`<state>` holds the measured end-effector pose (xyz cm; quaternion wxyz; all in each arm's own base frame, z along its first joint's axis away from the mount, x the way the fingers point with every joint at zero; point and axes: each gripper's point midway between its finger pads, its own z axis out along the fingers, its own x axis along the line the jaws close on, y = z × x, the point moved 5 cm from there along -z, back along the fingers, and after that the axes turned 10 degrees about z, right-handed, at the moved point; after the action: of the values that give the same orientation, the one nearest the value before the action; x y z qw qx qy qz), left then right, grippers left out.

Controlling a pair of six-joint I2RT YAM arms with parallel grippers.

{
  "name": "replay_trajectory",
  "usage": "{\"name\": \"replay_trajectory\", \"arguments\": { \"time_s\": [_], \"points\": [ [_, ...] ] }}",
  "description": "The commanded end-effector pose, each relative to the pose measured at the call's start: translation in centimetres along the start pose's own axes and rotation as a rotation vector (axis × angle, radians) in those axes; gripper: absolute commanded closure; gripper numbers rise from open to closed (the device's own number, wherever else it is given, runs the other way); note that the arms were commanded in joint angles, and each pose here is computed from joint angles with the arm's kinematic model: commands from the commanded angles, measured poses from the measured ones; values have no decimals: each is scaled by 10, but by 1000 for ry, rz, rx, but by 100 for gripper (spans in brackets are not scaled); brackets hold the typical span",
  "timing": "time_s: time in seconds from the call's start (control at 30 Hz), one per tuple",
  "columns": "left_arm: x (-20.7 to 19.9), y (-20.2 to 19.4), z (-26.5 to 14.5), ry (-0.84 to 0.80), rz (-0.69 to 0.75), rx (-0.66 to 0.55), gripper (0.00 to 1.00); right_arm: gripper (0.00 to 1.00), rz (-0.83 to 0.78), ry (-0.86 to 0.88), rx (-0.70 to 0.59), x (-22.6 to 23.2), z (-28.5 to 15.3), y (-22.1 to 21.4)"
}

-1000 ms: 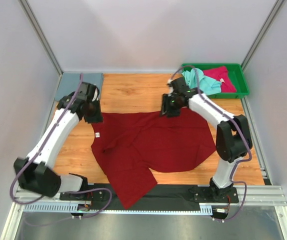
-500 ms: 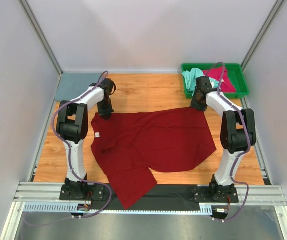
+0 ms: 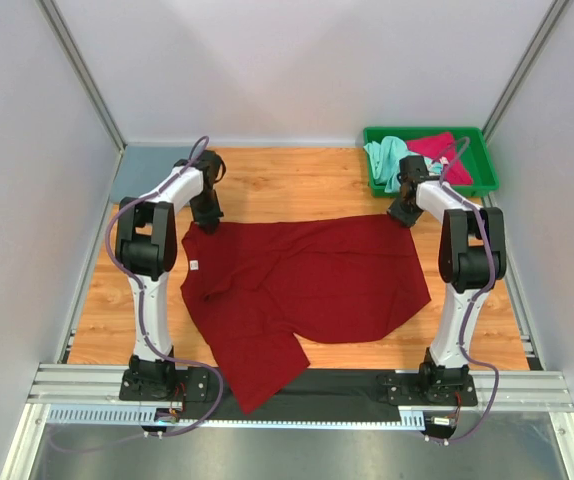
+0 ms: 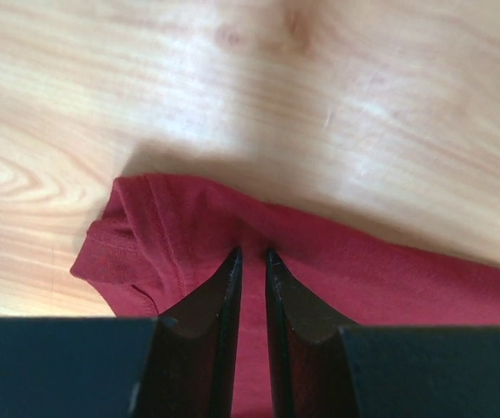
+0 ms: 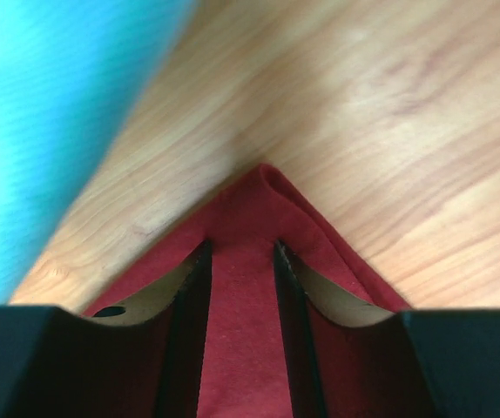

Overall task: Fold and stack the t-shirts
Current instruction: Fold the tshirt

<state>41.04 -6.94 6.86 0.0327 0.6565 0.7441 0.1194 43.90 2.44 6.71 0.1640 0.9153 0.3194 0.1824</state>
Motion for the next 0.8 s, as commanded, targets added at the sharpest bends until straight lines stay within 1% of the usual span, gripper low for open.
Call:
{"name": "replay_trajectory", "arguments": {
  "time_s": [0.0, 0.13, 0.2, 0.27, 0.3, 0.37, 0.4, 0.43, 0.47, 0.5, 0.57, 0.6, 0.67, 0.7, 0.73, 0.77],
  "points": [
    [-1, 15, 9, -11, 7, -23, 76, 63, 137, -233, 38, -50, 17, 3],
    [-1, 25, 15, -12, 31, -32, 76, 63, 218, -265, 50, -70, 18, 19],
    [-4, 33, 11, -36, 59, -59, 76, 63, 208, -259, 63, -73, 20, 25],
    [-5, 39, 1, -55, 83, -89, 75, 63, 140, -217, 62, -67, 17, 32],
    [-5, 43, -14, -65, 88, -126, 69, 63, 114, -183, 70, -60, 12, 32],
    [-7, 43, -31, -80, 105, -156, 64, 62, 61, -134, 30, -48, -5, 41],
    [-6, 45, -51, -89, 107, -192, 61, 60, -5, -105, 13, -42, -15, 43],
    [-6, 43, -61, -94, 112, -205, 60, 59, -26, -89, 1, -38, -24, 46],
    [-5, 37, -70, -95, 117, -205, 59, 58, -41, -43, -13, -30, -43, 52],
    [-2, 36, -93, -106, 113, -248, 58, 56, -77, -15, -19, -25, -54, 52],
    [0, 24, -111, -106, 127, -266, 57, 53, -101, 10, -31, -22, -74, 54],
    [5, 20, -134, -113, 123, -312, 56, 51, -120, 64, -31, -15, -92, 52],
    [10, 1, -142, -118, 126, -301, 56, 47, -130, 127, -26, -8, -109, 46],
    [15, -7, -160, -141, 121, -335, 56, 47, -149, 202, 6, 2, -127, 27],
    [17, -24, -152, -141, 128, -298, 56, 47, -149, 265, 13, 11, -134, 20],
    [20, -34, -165, -172, 131, -321, 56, 47, -143, 347, 77, 20, -143, 3]
  ]
}}
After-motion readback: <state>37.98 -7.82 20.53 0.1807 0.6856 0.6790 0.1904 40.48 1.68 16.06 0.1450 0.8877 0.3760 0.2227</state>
